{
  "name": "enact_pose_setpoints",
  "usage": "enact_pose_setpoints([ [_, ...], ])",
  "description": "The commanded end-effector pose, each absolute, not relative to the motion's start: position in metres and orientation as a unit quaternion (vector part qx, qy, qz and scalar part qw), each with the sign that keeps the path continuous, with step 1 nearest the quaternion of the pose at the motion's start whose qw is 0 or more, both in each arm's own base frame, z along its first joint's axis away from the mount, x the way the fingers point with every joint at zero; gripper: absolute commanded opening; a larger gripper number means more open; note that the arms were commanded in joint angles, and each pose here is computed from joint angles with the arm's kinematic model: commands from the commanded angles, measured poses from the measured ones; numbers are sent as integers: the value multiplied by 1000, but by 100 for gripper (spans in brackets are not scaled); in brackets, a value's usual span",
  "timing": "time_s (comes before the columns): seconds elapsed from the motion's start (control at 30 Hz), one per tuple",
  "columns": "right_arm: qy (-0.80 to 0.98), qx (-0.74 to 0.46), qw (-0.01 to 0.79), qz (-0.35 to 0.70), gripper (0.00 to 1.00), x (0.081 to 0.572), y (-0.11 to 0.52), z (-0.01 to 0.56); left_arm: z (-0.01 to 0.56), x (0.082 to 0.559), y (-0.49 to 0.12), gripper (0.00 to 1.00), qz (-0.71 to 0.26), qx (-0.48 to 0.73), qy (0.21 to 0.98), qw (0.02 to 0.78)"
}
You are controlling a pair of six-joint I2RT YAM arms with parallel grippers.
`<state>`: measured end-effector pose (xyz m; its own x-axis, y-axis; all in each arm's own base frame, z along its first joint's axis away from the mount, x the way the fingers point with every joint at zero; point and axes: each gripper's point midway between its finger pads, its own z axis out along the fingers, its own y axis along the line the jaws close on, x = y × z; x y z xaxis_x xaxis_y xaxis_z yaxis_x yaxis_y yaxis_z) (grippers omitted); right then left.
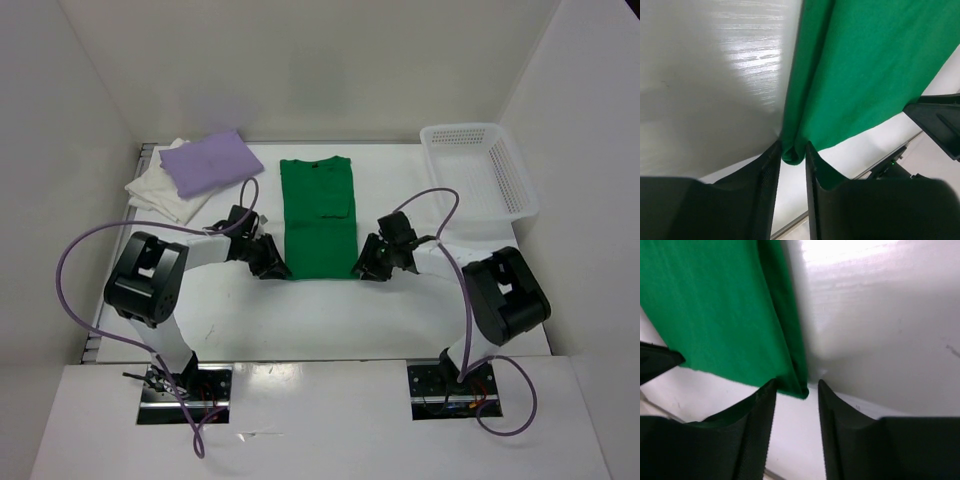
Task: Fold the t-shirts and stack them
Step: Grab one side of the 2/3 rectangular tshirt with both arms, then fold the long partially folded tshirt into a neat square
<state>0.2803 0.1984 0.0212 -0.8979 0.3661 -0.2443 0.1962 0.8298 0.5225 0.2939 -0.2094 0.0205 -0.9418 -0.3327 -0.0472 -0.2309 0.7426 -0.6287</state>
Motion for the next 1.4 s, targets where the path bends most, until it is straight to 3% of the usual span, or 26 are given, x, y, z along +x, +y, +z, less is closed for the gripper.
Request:
enact_pose_setpoints([
  [0.0,935,154,199,252,42,302,200,21,9,292,-209,30,-320,-144,933,74],
  [0.13,935,154,198,251,14,304,201,20,9,292,-209,13,-320,-144,933,74],
  [0.23,935,154,198,251,5,299,198,26,12,288,-205,5,-308,-150,937,70],
  [0.43,938,163,169,254,1,247,191,38,20,243,-199,0,-296,-138,944,46],
  [0.6,939,159,112,283,0,170,206,57,44,189,-181,0,-286,-126,949,32],
  [0.7,925,170,102,323,0,143,206,88,80,171,-172,0,-289,-118,949,50],
  [0.8,910,164,147,352,0,152,204,135,125,175,-172,0,-308,-114,940,95],
  [0.93,895,132,212,369,0,213,202,185,180,240,-197,0,-367,-105,912,152],
  [0.97,901,132,204,361,0,229,202,176,203,270,-201,0,-377,-98,899,199],
  [1.13,886,139,288,337,0,344,177,185,166,368,-199,0,-339,-115,908,217],
  [1.27,905,151,277,286,0,417,174,140,107,426,-191,0,-302,-147,922,193],
  [1.37,909,153,272,275,0,441,169,118,98,454,-190,0,-299,-153,920,203],
])
